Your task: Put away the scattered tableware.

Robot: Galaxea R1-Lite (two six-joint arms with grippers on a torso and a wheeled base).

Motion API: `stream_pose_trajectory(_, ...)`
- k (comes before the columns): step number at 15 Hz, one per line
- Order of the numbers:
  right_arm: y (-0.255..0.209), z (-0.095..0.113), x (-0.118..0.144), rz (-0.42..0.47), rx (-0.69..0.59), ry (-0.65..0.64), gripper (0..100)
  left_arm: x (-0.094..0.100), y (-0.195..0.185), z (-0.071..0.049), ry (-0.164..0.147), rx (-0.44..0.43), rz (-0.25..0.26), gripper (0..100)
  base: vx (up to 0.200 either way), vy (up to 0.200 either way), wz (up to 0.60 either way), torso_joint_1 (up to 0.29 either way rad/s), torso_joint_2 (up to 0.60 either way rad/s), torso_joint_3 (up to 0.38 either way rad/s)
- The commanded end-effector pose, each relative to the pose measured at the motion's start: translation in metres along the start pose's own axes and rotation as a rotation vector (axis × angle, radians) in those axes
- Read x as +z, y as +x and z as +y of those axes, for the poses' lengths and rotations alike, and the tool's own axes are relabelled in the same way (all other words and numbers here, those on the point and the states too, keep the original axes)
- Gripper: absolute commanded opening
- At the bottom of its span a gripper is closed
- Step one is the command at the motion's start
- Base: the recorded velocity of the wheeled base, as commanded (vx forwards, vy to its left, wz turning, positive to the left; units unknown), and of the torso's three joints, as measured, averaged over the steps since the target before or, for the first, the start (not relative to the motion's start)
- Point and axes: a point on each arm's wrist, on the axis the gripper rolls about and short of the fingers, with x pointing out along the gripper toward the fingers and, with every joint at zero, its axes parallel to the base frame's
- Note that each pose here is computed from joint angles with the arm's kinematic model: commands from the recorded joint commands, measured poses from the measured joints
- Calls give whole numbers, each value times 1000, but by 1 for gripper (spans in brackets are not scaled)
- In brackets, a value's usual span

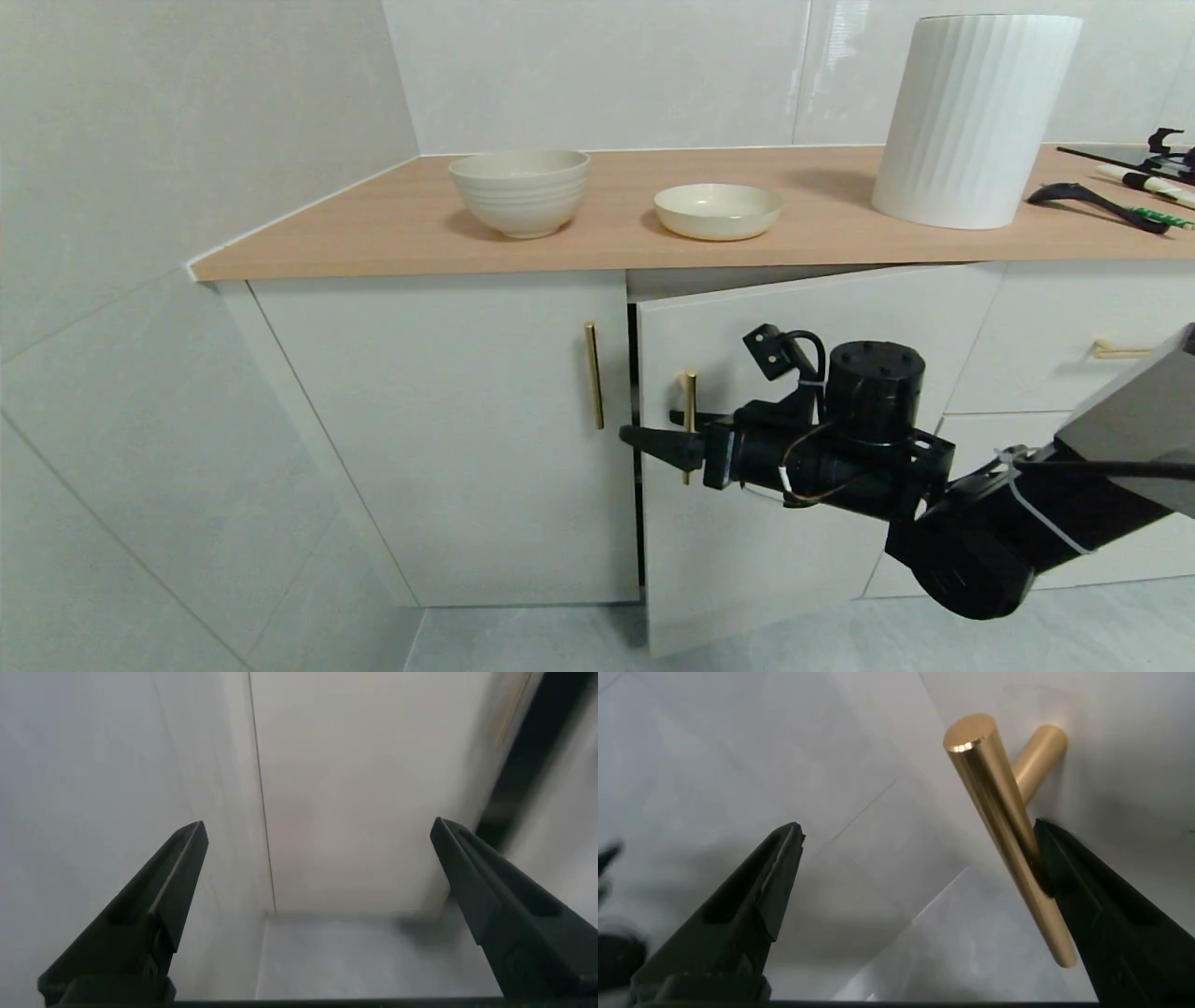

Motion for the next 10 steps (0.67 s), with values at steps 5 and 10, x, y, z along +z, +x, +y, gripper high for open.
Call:
stream_pose_trajectory(5, -43, 31, -10, 68, 130, 2, 100, 65, 18, -9, -21, -350, 174, 100, 0, 0, 0, 0, 0, 0)
stream_pose_trajectory(10, -58, 36, -21, 111, 130, 21, 100, 91, 90, -21, -72, -571, 480, 100, 0, 0, 0, 0, 0, 0)
